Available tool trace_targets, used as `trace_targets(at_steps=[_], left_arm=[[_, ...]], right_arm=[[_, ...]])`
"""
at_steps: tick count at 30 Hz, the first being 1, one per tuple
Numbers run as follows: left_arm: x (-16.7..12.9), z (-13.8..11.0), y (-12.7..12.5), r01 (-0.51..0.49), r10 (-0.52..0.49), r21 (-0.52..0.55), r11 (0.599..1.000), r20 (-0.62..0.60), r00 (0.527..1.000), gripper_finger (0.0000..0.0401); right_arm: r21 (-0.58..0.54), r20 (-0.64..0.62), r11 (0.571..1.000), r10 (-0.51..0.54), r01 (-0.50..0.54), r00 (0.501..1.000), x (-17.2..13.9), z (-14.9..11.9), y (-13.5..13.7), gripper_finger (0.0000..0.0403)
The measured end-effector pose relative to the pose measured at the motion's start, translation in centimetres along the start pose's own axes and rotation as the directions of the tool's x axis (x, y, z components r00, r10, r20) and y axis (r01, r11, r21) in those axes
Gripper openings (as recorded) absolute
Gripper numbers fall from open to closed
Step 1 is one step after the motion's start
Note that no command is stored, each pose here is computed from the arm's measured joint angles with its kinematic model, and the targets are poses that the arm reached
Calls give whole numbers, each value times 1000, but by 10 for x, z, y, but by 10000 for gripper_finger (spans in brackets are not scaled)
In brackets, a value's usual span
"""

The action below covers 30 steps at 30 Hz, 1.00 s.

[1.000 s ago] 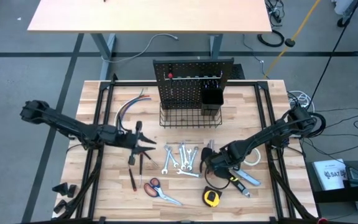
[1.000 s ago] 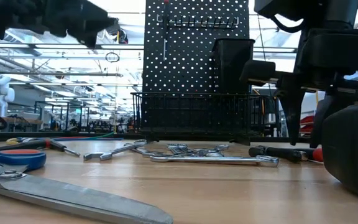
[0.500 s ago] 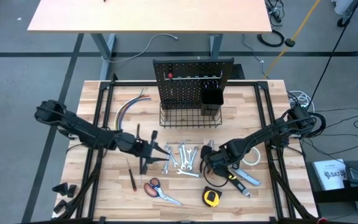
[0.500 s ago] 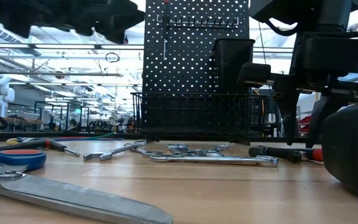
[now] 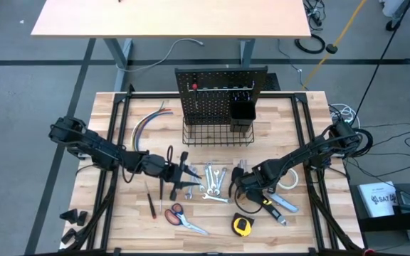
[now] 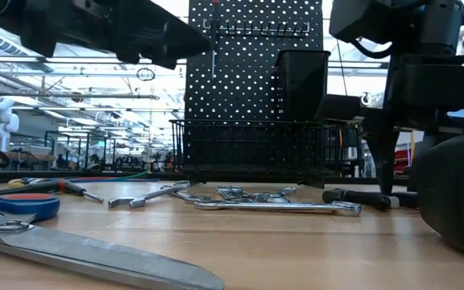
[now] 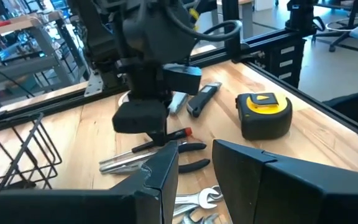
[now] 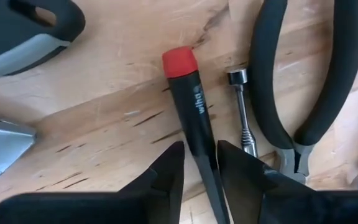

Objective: Hang tools onto peg board
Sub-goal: Hang the nut driver on the pegboard

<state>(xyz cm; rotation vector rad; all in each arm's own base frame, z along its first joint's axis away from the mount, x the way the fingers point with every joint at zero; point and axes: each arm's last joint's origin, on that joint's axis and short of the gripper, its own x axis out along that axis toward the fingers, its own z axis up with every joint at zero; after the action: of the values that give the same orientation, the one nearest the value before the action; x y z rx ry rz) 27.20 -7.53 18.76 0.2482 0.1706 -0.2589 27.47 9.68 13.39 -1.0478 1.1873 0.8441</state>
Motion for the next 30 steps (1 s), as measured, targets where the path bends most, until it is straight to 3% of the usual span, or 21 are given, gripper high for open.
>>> trace_targets(at_steps=[9, 16, 24, 27, 30], left_arm=[[0, 0, 1, -5, 5, -4, 1000, -1, 1000, 107], [0, 0, 1, -7, 7, -4, 1000, -2, 1000, 107], [0, -1, 1, -6, 6, -4, 1000, -10, 1000, 107], [0, -1, 1, -5, 5, -3, 1000, -11, 1000, 107], [-1, -1, 1, -16, 16, -2, 1000, -13, 1000, 107]], right_arm=[[164, 15, 986, -11, 8, 1000, 0, -1, -2, 25], [318, 15, 947, -49, 41, 999, -4, 3, -9, 28], [393, 34, 913, -139, 115, 990, -30, 15, -30, 22], [457, 57, 881, -169, 124, 984, -47, 21, -40, 22], [567, 71, 812, -218, 140, 973, -64, 27, -51, 22]])
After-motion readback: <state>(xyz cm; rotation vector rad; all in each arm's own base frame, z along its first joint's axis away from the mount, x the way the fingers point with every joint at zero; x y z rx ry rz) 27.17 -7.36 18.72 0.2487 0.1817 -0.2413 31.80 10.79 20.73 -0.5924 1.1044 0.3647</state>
